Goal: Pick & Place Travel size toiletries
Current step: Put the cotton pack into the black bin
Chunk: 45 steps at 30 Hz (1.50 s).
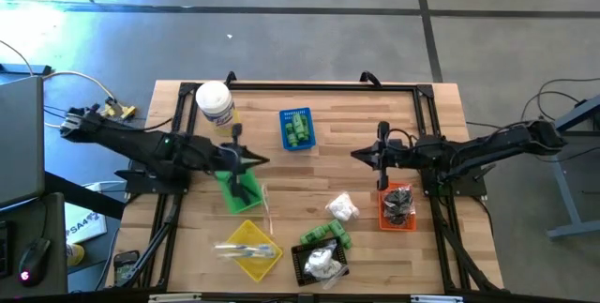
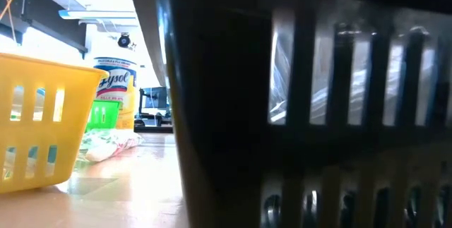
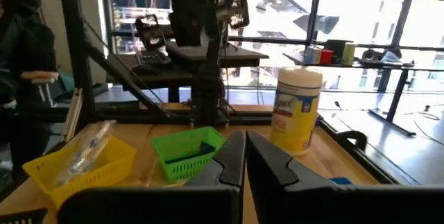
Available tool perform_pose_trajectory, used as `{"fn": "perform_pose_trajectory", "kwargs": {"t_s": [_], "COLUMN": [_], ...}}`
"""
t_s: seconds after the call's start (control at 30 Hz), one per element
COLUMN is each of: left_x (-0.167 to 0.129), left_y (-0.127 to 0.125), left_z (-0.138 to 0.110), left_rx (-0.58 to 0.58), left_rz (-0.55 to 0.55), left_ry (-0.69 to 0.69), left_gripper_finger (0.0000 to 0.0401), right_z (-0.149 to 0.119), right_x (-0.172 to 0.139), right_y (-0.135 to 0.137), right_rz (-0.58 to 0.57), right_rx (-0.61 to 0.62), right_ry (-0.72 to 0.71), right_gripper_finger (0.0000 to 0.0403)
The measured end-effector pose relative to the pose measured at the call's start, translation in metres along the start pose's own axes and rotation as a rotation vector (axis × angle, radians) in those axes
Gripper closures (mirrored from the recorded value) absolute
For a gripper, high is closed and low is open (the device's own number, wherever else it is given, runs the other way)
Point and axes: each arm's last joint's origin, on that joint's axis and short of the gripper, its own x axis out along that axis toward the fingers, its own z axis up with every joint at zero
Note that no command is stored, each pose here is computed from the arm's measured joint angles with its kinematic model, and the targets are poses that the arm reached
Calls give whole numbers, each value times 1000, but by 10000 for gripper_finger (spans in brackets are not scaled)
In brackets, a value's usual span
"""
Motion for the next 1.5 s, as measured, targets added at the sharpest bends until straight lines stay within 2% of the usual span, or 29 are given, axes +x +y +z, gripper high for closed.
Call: {"fn": "perform_pose_trajectory", "kwargs": {"t_s": [0.17,0.37,0.57,0.7,0.8,0.97,1.2,1.5], "left_x": [-10,-12,-22,-29,-30,-31,-36,-36], "left_y": [7,11,18,26,29,37,41,41], "left_z": [-45,-88,-102,-105,-118,-139,-146,-145], "left_rx": [-39,-62,-88,-180,-174,-150,-169,-182], "left_rz": [45,77,99,115,83,115,12,-2], "left_ry": [-96,-100,-117,-171,-152,-114,-171,-181], "left_gripper_finger": [401,401,401,401,401,401,401,401], "right_z": [-2,-4,-5,-7,-9,-16,-28,-29], "right_x": [-3,-3,-2,-1,0,6,15,18], "right_y": [-7,-12,-13,-18,-24,-33,-36,-36], "right_rz": [-36,-64,-80,-115,-102,-55,-43,-44], "right_rx": [47,49,15,23,57,130,126,123], "right_ry": [-3,18,30,43,45,73,134,117], "right_gripper_finger": [396,396,396,396,396,396,396,396]}}
